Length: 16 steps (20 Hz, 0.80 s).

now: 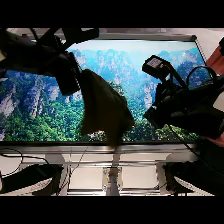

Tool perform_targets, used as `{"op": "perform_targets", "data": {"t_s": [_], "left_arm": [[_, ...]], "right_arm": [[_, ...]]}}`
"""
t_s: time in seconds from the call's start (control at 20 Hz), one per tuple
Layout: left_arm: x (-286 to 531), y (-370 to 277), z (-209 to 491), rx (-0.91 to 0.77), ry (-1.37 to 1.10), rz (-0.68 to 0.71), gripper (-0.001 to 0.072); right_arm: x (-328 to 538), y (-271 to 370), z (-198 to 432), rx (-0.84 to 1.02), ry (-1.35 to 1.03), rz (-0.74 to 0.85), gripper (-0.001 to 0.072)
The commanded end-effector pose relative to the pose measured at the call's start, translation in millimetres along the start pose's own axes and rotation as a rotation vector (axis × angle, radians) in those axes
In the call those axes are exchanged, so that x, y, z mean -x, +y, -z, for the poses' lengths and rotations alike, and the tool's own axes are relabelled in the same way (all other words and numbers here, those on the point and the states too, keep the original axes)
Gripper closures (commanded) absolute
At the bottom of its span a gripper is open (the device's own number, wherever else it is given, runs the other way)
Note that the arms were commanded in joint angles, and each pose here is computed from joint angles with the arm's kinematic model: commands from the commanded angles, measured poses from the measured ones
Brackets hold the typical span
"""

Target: Fold the clothes and pants, and hang the long-sleeved shirts on hangers.

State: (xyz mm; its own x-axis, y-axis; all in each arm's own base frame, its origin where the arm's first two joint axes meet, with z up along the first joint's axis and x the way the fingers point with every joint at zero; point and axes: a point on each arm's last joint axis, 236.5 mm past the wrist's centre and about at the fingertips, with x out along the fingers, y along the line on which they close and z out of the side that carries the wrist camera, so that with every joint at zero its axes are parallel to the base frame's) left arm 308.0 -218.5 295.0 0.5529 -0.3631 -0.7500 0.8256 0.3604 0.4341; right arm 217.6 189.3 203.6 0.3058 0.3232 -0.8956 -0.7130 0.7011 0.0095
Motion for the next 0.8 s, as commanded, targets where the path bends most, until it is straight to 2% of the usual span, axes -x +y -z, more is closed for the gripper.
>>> {"op": "perform_targets", "data": {"t_s": [0.0,0.3,0.6,0.75], "left_arm": [[-5,9,8,0.018,0.047,-0.038,0.0672],[-5,9,10,0.027,0.058,-0.04,0.067],[11,87,-7,0.374,-0.088,-0.369,0.0672],[16,100,-6,0.448,-0.112,-0.425,0.0672]], "right_arm": [[4,28,-6,-0.103,-0.051,-0.119,0.0184],[-32,95,-38,-0.274,-0.325,-0.473,0.0187],[-98,91,-44,-0.597,-0.487,-0.616,0.0187],[-94,76,-62,-0.682,-0.598,-0.623,0.0187]]}}
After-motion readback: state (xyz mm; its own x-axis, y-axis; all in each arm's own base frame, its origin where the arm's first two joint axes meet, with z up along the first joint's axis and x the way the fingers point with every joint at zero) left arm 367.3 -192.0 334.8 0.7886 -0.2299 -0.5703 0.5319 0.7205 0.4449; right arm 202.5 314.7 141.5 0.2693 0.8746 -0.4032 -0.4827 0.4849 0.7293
